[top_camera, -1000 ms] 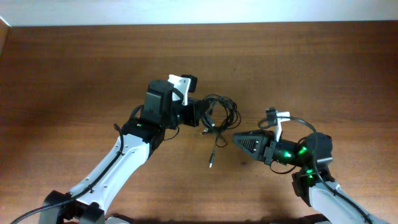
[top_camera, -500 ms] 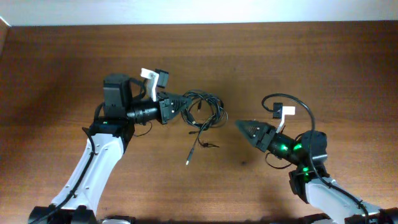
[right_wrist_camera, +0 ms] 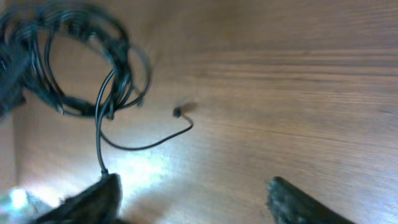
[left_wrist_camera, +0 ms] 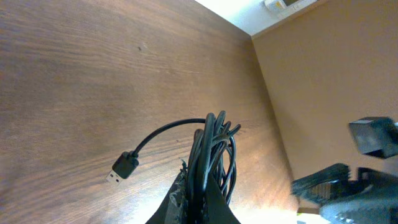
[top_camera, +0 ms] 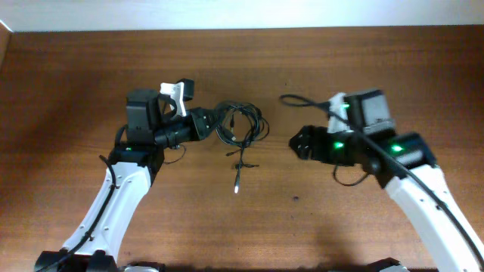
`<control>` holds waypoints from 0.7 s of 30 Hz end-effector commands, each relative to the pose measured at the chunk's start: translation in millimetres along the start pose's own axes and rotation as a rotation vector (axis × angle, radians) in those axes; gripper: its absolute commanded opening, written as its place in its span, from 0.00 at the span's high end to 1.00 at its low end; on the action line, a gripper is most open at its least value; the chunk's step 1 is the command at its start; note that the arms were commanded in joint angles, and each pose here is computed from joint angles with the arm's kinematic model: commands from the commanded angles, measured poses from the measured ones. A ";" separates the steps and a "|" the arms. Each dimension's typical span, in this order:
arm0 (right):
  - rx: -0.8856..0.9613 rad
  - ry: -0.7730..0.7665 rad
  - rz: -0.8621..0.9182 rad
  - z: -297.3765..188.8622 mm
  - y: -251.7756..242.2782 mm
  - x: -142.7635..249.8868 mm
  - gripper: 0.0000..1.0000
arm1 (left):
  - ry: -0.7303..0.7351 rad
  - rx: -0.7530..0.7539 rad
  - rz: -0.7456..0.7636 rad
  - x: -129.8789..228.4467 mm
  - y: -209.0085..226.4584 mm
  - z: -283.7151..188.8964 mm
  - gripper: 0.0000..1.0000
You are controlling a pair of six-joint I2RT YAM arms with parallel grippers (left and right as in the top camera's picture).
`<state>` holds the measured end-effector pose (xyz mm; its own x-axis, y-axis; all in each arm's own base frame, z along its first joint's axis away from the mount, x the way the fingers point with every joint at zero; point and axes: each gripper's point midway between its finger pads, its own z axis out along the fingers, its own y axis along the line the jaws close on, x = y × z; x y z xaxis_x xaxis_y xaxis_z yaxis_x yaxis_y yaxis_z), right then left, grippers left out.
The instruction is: Untangle cables
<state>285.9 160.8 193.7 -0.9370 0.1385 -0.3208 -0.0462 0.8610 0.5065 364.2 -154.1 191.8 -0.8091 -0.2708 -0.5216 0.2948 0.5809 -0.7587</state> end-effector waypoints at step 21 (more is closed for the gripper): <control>-0.093 0.200 0.204 32.0 36.3 30.8 0.96 | -0.062 0.066 0.154 -7.7 -52.1 21.4 1.00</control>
<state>283.4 185.1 139.3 -0.9577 0.2768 -0.0783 0.2110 0.8610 0.4628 351.4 -197.9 221.7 -0.8022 -0.2133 -0.5577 0.4171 0.4682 -0.7790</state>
